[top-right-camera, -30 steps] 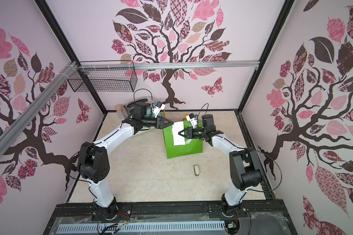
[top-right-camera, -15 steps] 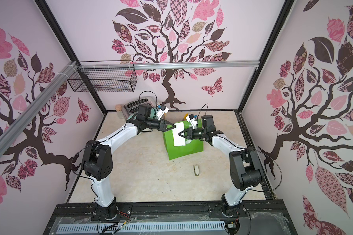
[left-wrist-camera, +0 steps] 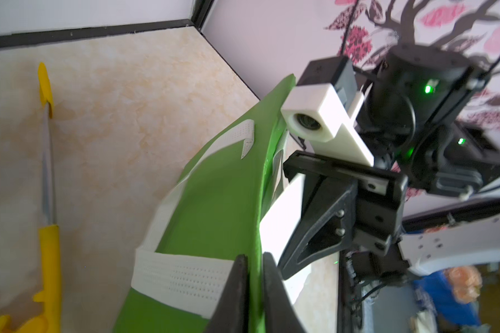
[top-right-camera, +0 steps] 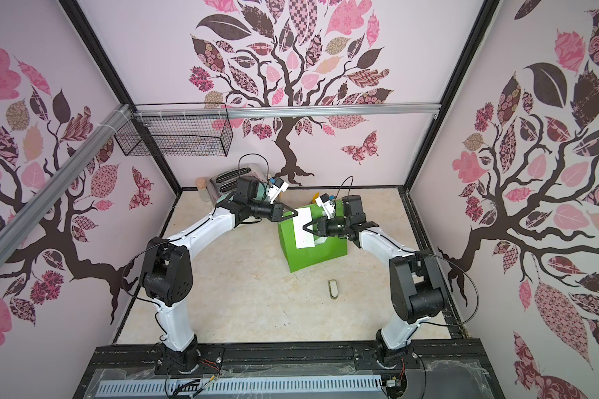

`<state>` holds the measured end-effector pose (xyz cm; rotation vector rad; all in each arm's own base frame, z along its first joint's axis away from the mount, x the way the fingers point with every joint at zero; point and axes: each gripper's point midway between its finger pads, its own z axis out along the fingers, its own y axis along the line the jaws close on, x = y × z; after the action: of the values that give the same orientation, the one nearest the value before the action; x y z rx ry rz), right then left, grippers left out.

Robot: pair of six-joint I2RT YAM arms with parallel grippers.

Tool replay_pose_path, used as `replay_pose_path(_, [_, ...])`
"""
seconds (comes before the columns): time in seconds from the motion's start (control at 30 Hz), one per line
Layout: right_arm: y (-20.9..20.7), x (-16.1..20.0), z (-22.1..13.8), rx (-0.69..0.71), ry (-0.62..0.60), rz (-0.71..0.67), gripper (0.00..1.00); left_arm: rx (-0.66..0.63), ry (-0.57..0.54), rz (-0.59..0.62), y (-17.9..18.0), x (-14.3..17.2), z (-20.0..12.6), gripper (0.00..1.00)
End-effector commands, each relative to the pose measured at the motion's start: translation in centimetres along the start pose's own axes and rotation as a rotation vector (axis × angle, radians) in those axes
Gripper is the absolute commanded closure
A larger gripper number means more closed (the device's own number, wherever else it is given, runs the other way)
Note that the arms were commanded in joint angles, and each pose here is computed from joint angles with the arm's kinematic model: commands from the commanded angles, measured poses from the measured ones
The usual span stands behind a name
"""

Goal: Staple the receipts to the bags
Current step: Hold the receipt from the takeout bag, then pick up the stapler from the center of the board, then move the takeout bag to the center of the board.

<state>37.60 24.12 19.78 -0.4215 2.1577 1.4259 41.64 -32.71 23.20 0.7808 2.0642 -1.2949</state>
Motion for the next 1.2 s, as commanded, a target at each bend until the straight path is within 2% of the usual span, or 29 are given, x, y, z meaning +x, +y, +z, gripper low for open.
replay_pose_path(0.0, [-0.4, -0.1, -0.1, 0.018, 0.002, -0.010, 1.00, -0.009, -0.003, 0.032, 0.1, -0.6, 0.2, 1.00])
replay_pose_path(0.07, [-0.4, -0.2, -0.1, 0.025, -0.002, -0.011, 0.99, -0.012, -0.001, 0.036, 0.0, -0.5, 0.1, 1.00])
replay_pose_path(0.1, [-0.4, -0.3, -0.2, 0.031, -0.004, -0.014, 0.90, -0.013, -0.002, 0.038, -0.1, -0.5, 0.0, 1.00])
replay_pose_path(0.17, [-0.4, -0.5, -0.4, 0.052, -0.011, -0.022, 0.85, -0.014, -0.004, 0.042, -0.2, -0.6, -0.1, 1.00])
replay_pose_path(0.2, [-0.5, -0.6, -0.6, 0.071, -0.017, -0.025, 0.73, -0.015, -0.006, 0.047, -0.3, -0.6, -0.2, 1.00])
replay_pose_path(0.3, [-0.3, -1.0, -1.3, 0.113, -0.042, -0.051, 0.71, -0.029, -0.014, 0.061, -0.6, -0.7, -0.7, 1.00])
replay_pose_path(0.4, [0.1, -1.2, -2.3, 0.171, -0.070, -0.084, 0.62, -0.050, -0.025, 0.085, -0.9, -0.7, -1.2, 1.00])
replay_pose_path(0.43, [0.1, -1.3, -2.8, 0.202, -0.085, -0.092, 0.49, -0.051, -0.036, 0.091, -1.2, -0.8, -1.5, 1.00])
replay_pose_path(0.47, [0.0, -1.3, -3.3, 0.235, -0.102, -0.100, 0.43, -0.052, -0.043, 0.096, -1.3, -0.9, -1.6, 1.00])
replay_pose_path(0.5, [0.1, -1.2, -3.8, 0.262, -0.115, -0.109, 0.42, -0.057, -0.049, 0.103, -1.6, -1.0, -1.9, 1.00])
replay_pose_path(0.57, [-0.2, -0.8, -5.1, 0.337, -0.147, -0.101, 0.33, -0.065, -0.056, 0.113, -1.9, -0.9, -2.3, 1.00])
replay_pose_path(0.67, [-0.5, 0.7, -6.8, 0.426, -0.164, -0.076, 0.32, -0.063, -0.063, 0.137, -2.9, -1.0, -3.0, 1.00])
replay_pose_path(0.8, [-1.4, 4.2, -8.4, 0.553, -0.128, -0.009, 0.34, -0.061, -0.062, 0.156, -3.9, -0.5, -3.8, 1.00])
replay_pose_path(1.07, [-2.9, 14.7, -8.6, 0.731, 0.098, 0.103, 0.39, -0.117, -0.039, 0.181, -4.7, 2.0, -5.5, 1.00])
replay_pose_path(1.17, [-4.0, 17.4, -8.9, 0.781, 0.152, 0.129, 0.42, -0.121, -0.048, 0.211, -5.1, 3.0, -6.0, 1.00])
